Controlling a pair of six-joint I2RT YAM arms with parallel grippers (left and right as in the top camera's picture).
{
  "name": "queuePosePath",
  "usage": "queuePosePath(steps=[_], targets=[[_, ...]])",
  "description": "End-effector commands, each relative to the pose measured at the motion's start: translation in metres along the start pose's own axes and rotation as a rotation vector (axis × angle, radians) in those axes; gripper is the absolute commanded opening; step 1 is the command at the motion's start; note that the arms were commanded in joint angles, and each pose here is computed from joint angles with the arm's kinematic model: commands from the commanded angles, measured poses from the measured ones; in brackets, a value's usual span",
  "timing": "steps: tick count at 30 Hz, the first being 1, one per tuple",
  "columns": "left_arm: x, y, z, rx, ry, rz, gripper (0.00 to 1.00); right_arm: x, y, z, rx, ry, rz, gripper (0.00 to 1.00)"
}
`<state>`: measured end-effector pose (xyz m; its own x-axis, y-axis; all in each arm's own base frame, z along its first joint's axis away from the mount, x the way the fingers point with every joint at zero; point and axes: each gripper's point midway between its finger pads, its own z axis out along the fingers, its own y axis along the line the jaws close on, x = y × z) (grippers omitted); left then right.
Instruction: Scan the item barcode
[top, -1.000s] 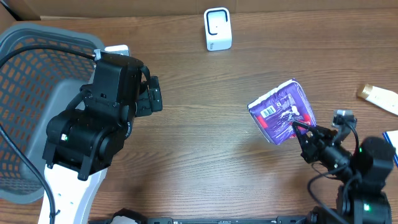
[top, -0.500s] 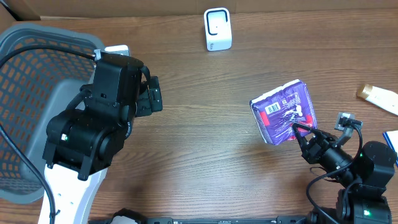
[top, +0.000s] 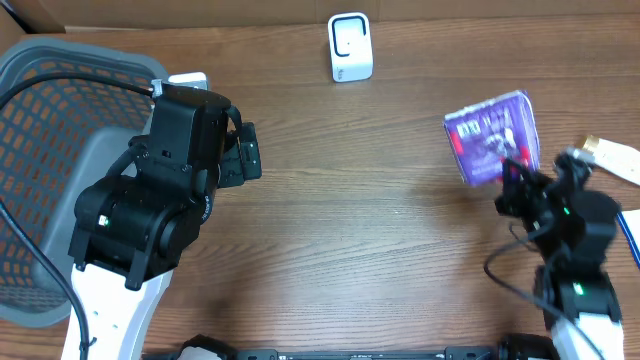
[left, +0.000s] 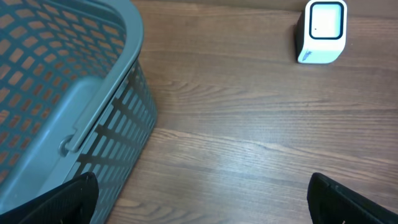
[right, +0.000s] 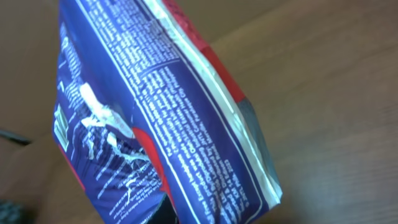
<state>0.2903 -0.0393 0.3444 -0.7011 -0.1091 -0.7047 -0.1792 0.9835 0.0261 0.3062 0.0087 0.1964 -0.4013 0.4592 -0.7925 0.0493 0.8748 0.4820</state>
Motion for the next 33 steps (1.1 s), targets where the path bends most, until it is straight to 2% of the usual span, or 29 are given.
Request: queuePosePath(steps=[1, 5, 10, 19, 25, 33], targets=[[-0.007, 0.004, -0.005, -0.007, -0.026, 0.001, 1.0, -0.006, 0.005, 0.048, 0.04, -0.024, -0.073, 0.04], [-0.007, 0.004, -0.005, -0.007, -0.026, 0.001, 1.0, -0.019, 0.024, 0.098, 0.124, -0.011, -0.226, 0.04], [-0.007, 0.004, -0.005, -0.007, -0.026, 0.001, 1.0, -0.059, 0.07, 0.155, 0.188, -0.035, -0.451, 0.04], [-0.007, 0.004, -0.005, -0.007, -0.026, 0.001, 1.0, -0.143, 0.118, 0.211, 0.428, -0.249, -0.941, 0.04], [-0.007, 0.004, -0.005, -0.007, -0.026, 0.001, 1.0, -0.143, 0.153, 0.227, 0.441, -0.38, -1.196, 0.04], [-0.007, 0.004, -0.005, -0.007, -0.026, 0.001, 1.0, -0.1, 0.172, 0.266, 0.436, -0.454, -1.465, 0.04]])
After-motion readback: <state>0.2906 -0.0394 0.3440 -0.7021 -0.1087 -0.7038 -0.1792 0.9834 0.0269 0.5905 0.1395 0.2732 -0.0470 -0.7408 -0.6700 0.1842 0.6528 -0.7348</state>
